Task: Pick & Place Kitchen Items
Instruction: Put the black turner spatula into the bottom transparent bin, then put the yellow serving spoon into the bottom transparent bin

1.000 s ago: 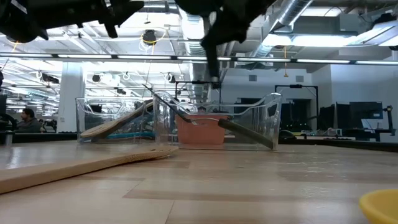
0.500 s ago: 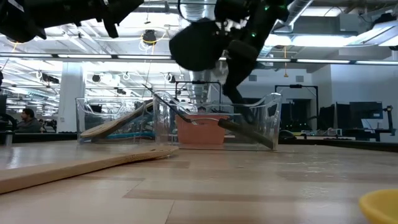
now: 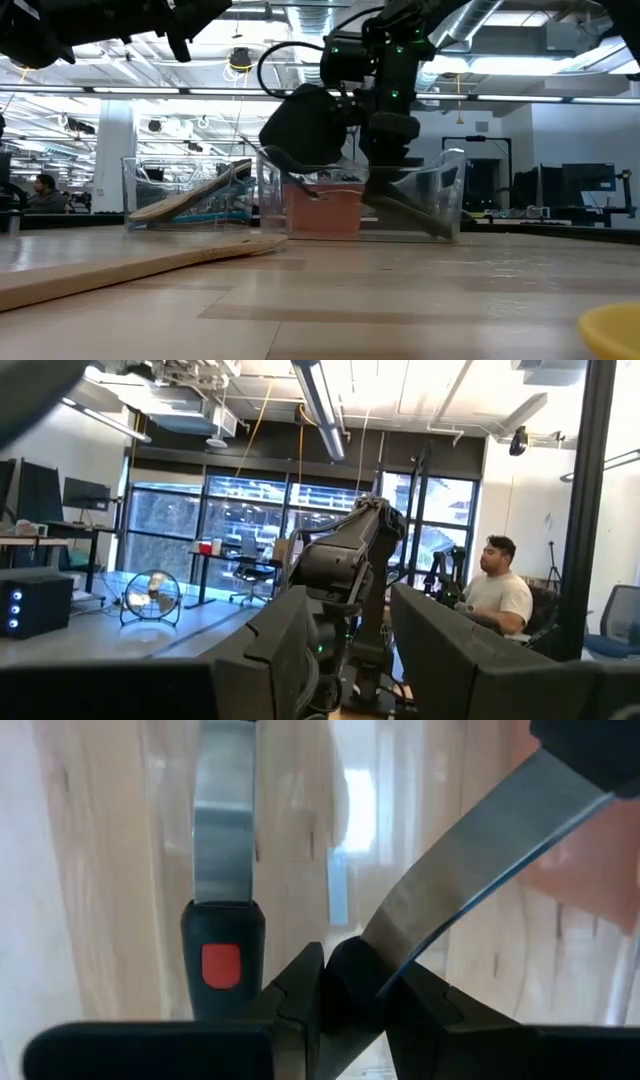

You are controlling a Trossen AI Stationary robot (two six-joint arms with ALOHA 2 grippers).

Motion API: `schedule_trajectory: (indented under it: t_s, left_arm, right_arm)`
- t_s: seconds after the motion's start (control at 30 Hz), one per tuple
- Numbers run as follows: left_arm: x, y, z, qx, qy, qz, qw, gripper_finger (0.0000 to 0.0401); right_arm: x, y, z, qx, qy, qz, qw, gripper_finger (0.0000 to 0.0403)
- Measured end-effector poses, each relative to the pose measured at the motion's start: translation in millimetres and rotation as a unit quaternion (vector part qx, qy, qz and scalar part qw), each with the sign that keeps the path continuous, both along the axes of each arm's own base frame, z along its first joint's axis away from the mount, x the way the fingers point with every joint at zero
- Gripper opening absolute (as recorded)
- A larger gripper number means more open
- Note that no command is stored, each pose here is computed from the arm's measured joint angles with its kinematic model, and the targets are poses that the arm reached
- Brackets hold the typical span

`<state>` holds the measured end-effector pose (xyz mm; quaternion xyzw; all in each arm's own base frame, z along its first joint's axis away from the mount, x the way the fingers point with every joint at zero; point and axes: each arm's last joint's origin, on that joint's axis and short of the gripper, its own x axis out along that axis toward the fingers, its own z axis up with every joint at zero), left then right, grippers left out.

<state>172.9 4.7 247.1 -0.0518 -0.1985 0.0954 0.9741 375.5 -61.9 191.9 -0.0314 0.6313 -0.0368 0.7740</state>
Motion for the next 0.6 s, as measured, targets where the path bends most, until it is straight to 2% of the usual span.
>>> schedule_trajectory:
  t_s: [0.17,0.2,0.43,0.5,0.6]
  left_arm:
    - [0,0,0,0.000,0.001,0.000,1.000,0.0133]
    - [0,0,0,0.000,0.001,0.000,1.000,0.0133]
    - [0,0,0,0.000,0.001,-0.001,1.000,0.0133]
    - [0,0,0,0.000,0.002,-0.001,1.000,0.0133]
    - [0,0,0,0.000,0.002,-0.001,1.000,0.0133]
  right_arm:
    - [10,-1,2,0.004,-0.014,0.003,1.000,0.0071]
    - [12,-1,3,0.003,-0.018,0.004,1.000,0.0081]
    - [18,-2,25,-0.006,-0.042,0.024,0.999,0.0244]
    - [18,-2,31,-0.007,-0.041,0.030,0.999,0.0271]
    - [19,-1,38,-0.007,-0.039,0.034,0.999,0.0287]
